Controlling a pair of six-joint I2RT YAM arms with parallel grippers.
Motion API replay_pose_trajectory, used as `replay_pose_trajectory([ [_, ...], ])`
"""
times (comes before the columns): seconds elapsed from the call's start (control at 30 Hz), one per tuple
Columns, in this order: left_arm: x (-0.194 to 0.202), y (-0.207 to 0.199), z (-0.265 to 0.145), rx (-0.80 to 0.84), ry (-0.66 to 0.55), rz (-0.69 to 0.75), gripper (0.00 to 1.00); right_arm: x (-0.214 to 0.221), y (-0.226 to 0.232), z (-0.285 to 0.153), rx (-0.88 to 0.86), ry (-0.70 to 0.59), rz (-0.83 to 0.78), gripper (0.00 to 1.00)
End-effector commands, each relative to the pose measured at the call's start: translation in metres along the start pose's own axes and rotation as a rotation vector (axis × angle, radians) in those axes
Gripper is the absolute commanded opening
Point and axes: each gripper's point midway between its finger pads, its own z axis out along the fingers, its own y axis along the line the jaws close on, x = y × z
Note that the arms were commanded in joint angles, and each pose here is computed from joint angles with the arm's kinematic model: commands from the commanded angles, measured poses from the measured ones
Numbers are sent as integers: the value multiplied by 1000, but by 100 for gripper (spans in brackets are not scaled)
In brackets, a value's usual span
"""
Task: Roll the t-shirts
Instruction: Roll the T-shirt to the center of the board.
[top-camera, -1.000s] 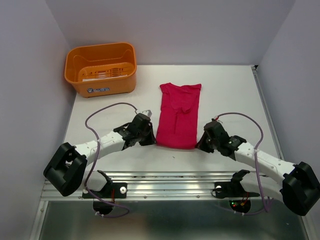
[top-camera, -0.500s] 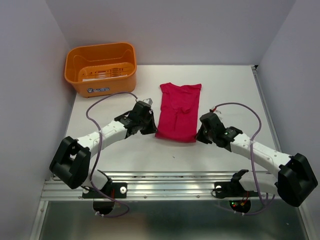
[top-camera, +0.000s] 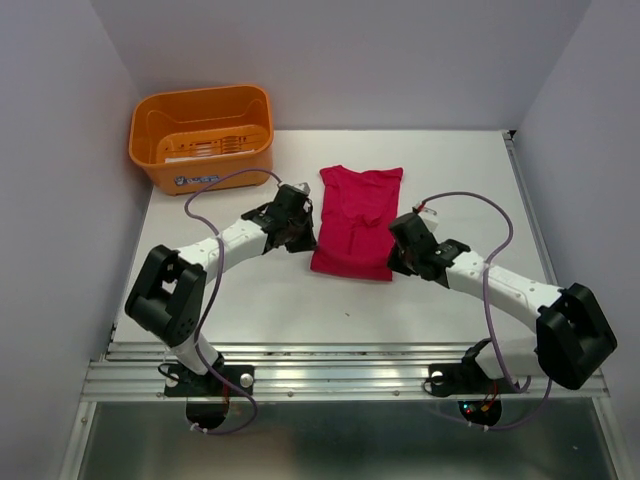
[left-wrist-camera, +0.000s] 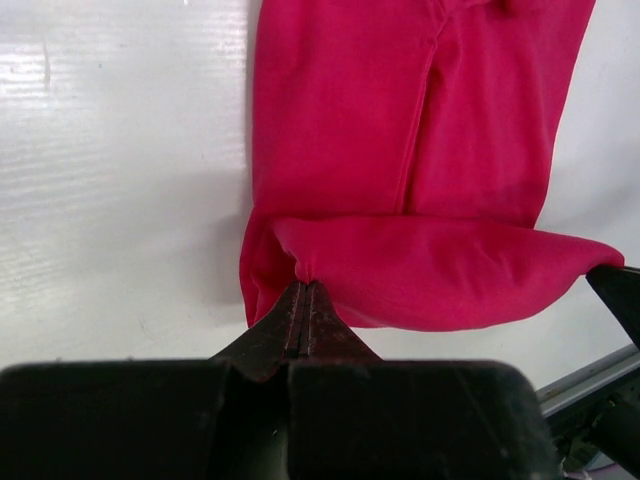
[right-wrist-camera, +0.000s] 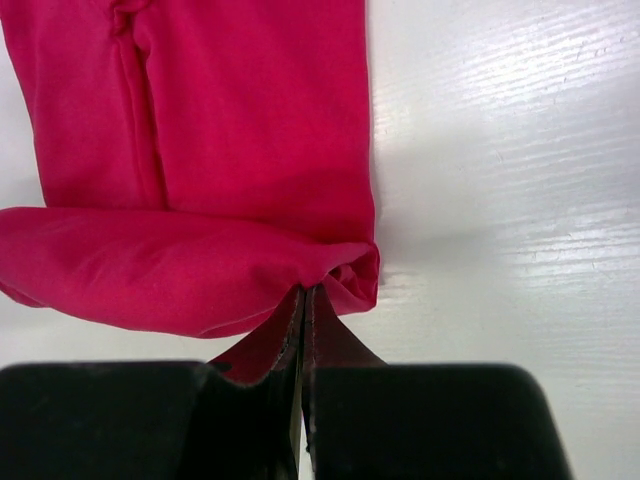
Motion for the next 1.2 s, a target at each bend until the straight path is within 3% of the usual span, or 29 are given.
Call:
replay_pose_trajectory([
  [0.0,-24,-11,-2,22,-40,36,0,-29,14,2,-7,-87,3,1],
  [1.03,-62,13,59,-123,-53,70,0,-57,8,50,97,-117,-14,1],
  [1.07,-63,13,58,-122,-55,68,0,-56,10,50,92,-111,-19,3],
  [1.17,-68,10,47,-128,-73,72,16,-62,14,42,68,-127,-15,29],
])
